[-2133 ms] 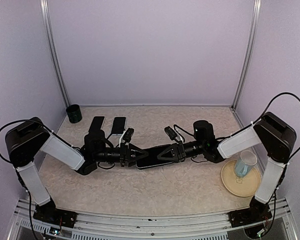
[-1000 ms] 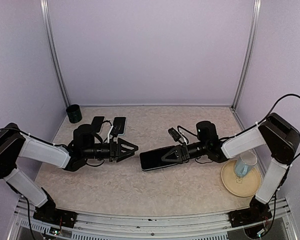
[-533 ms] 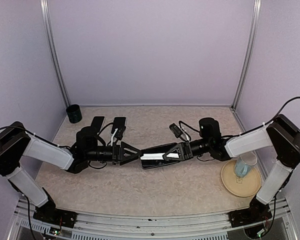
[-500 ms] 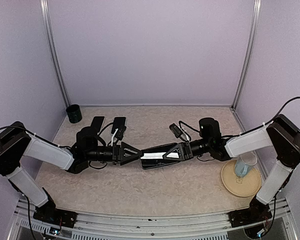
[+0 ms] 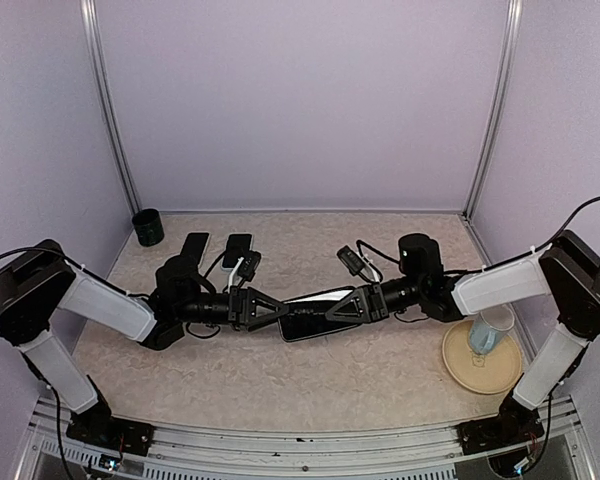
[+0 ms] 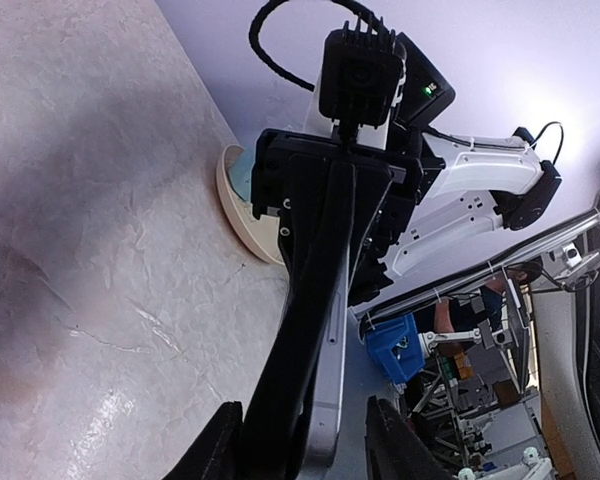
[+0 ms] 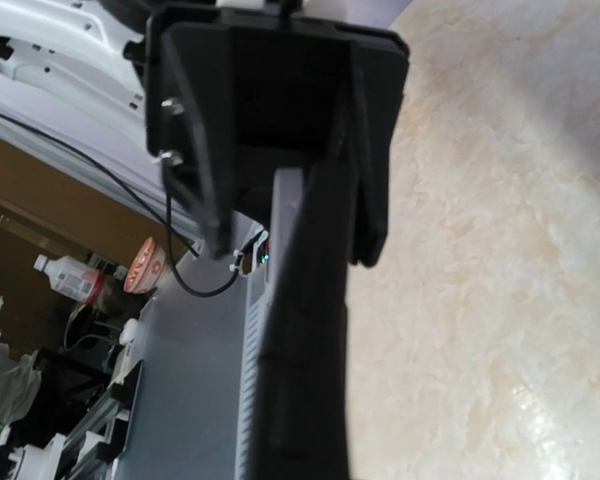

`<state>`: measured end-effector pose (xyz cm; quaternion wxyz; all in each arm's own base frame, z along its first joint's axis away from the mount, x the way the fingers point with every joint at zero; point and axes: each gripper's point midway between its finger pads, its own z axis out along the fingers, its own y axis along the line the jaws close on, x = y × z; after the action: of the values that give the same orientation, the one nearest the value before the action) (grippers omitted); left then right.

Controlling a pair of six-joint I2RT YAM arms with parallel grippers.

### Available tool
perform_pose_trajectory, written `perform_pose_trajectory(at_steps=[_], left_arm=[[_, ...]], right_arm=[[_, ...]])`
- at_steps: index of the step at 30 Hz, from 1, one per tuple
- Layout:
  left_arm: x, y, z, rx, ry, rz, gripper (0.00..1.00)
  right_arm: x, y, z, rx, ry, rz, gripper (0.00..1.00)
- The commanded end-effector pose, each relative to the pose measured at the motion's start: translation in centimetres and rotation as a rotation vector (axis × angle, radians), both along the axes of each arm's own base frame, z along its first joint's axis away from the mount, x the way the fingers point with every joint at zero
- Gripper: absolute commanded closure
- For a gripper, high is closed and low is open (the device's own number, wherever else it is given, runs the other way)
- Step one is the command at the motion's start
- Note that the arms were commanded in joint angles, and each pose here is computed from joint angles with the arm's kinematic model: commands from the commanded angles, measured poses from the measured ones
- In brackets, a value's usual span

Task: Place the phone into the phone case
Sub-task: Press the phone with the phone case.

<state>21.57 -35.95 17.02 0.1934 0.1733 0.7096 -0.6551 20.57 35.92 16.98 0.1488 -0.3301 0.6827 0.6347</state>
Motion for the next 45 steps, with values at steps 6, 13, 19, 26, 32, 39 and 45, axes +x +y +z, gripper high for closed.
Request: perform_pose_trajectory(at_steps=[6, 13, 19, 26, 32, 39, 45], left_arm=[[-0.5, -0.7, 1.8, -0.062, -0.045, -0.04, 0.79], [-0.4, -0.7, 1.4, -0.048, -0.044, -0.031, 0.98], [1.0, -0.5, 0.6, 0.04, -0.073, 0.058, 0.95], [0.2, -0.5, 1.0, 0.034, -0.082, 0.037, 0.52], [-0.9, -1.0, 0.8, 0.027, -0.08, 0.001, 0.43], [-1.8, -1.7, 0.6, 0.018, -0.076, -0.033, 0.42], [-2.3, -2.1, 0.7, 0.011, -0.08, -0.055, 0.49]], right_arm=[[-1.4, 0.2, 1.2, 0.045, -0.055, 0.062, 1.0], [-1.3, 0.3, 0.8, 0.035, -0.049, 0.056, 1.0], [-0.8, 0.3, 0.7, 0.019, -0.058, 0.029, 1.0], [-0.4, 0.3, 2.1, 0.035, -0.104, -0.011, 1.0], [-0.2, 0.3, 4.0, 0.072, -0.139, -0.028, 1.0], [0.0, 0.2, 5.0, 0.089, -0.152, -0.047, 1.0], [0.0, 0.1, 5.1, 0.092, -0.16, -0.062, 1.0]])
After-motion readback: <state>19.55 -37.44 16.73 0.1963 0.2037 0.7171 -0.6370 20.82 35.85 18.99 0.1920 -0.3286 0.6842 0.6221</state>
